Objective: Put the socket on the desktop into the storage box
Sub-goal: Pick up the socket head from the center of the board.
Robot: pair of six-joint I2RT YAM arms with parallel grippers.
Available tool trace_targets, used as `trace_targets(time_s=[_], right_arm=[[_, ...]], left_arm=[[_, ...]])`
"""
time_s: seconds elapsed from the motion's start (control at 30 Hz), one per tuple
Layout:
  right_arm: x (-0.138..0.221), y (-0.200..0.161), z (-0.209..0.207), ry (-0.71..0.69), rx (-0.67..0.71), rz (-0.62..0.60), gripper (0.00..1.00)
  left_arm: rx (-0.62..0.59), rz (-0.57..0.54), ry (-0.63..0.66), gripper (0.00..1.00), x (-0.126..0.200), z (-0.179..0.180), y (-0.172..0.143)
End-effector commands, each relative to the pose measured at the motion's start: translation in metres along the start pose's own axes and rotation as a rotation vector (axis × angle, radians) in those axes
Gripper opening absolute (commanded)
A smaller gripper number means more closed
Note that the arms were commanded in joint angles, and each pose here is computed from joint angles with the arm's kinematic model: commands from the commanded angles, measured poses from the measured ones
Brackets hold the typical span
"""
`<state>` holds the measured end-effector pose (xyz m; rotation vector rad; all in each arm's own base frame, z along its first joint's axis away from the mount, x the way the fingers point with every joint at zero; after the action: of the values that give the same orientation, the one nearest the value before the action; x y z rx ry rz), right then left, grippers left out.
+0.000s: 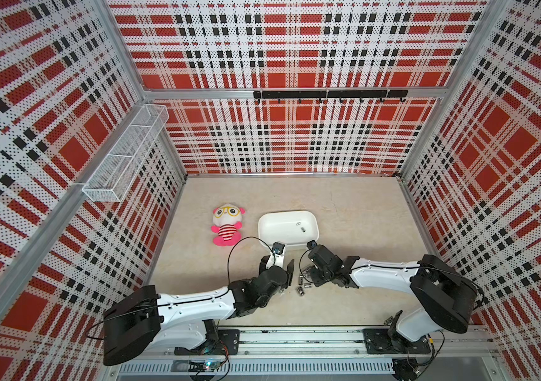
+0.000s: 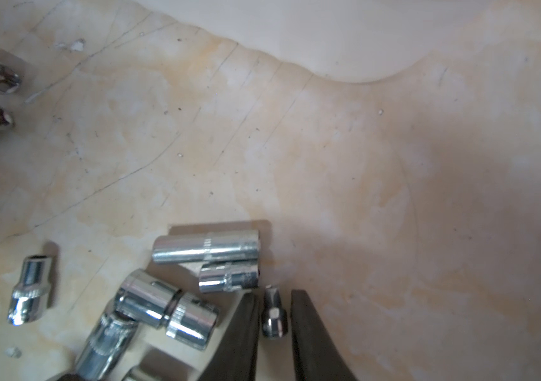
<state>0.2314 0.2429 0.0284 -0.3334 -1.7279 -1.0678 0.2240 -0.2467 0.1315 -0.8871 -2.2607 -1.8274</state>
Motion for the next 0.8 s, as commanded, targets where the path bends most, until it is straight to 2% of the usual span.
trace_targets(time_s=[0.0,0.3,0.57,0.77], right_arm=[[0.001,-0.008,-0.001,-0.014,0.002,0.024,0.22],[0.002,-0.009,-0.001,-0.024,0.004,0.03,0.15],[0.012,-0.004,-0.016,-0.181,0.031,0.008,0.05],[0.019,0.003,-0.014,-0.226,0.05,-0.023,0.0]], left_arm=[[0.005,-0.026,0.025,0.67,0.003,0.002,0.008],[0.007,-0.049,0.074,0.67,0.004,0.01,0.012],[0.018,-0.084,0.121,0.66,0.008,0.02,0.019],[0.03,-0.103,0.138,0.66,0.012,0.024,0.023]])
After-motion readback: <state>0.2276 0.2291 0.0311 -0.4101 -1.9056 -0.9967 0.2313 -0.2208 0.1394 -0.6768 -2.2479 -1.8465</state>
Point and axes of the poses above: each gripper's point midway between its finger pads, its own x axis back along the fingers, its own z axis along the line the jaws close on, y = z × x, the point moved 1 cm from there along x, back along the fingers, and after that the axes turned 13 degrees about x, right-handed, at the moved point
